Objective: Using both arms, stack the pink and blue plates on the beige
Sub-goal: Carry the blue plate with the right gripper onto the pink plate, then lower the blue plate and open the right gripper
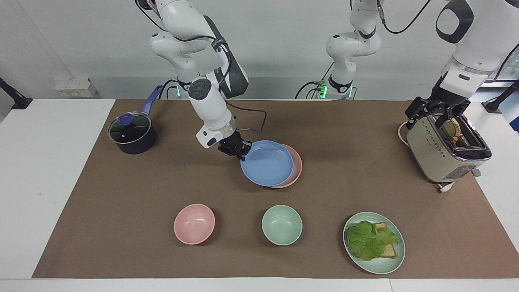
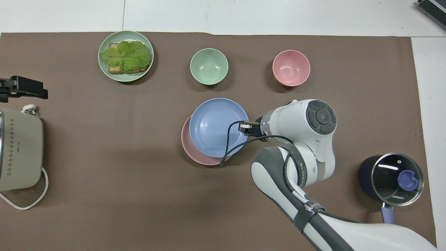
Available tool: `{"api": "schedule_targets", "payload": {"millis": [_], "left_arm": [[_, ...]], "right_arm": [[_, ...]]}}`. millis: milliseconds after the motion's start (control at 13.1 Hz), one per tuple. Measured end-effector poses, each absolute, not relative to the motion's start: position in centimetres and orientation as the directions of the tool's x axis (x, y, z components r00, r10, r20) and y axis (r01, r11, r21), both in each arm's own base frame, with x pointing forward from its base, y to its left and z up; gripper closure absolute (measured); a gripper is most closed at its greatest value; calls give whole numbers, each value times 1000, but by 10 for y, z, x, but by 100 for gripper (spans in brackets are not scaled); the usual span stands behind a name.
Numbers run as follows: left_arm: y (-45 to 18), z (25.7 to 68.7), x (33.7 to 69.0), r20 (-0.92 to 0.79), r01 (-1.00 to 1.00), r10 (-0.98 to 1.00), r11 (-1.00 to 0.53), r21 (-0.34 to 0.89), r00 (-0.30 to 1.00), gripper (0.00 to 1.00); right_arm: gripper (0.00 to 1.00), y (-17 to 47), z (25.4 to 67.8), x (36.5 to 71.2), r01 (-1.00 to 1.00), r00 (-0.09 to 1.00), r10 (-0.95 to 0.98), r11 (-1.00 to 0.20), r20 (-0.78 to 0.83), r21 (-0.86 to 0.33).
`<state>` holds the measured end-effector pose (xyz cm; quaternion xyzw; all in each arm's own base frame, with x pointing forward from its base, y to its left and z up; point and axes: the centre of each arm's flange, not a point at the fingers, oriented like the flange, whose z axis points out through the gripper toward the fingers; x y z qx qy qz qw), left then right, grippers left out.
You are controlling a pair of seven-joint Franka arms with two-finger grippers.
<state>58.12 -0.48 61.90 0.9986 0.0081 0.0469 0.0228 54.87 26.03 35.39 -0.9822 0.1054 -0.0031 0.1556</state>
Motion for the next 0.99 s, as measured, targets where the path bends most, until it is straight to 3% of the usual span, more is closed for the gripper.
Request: {"api": "schedule_targets", "payload": {"millis": [838, 990], "left_arm": [[-5, 619, 581, 93, 14, 18, -999, 46, 995, 0], [-5, 619, 581, 93, 14, 18, -999, 46, 995, 0]], "right_arm": [[95, 278, 327, 544, -229, 973, -219, -918, -67, -323], [76, 277, 327, 545, -231, 973, -221, -918, -66, -323]]}}
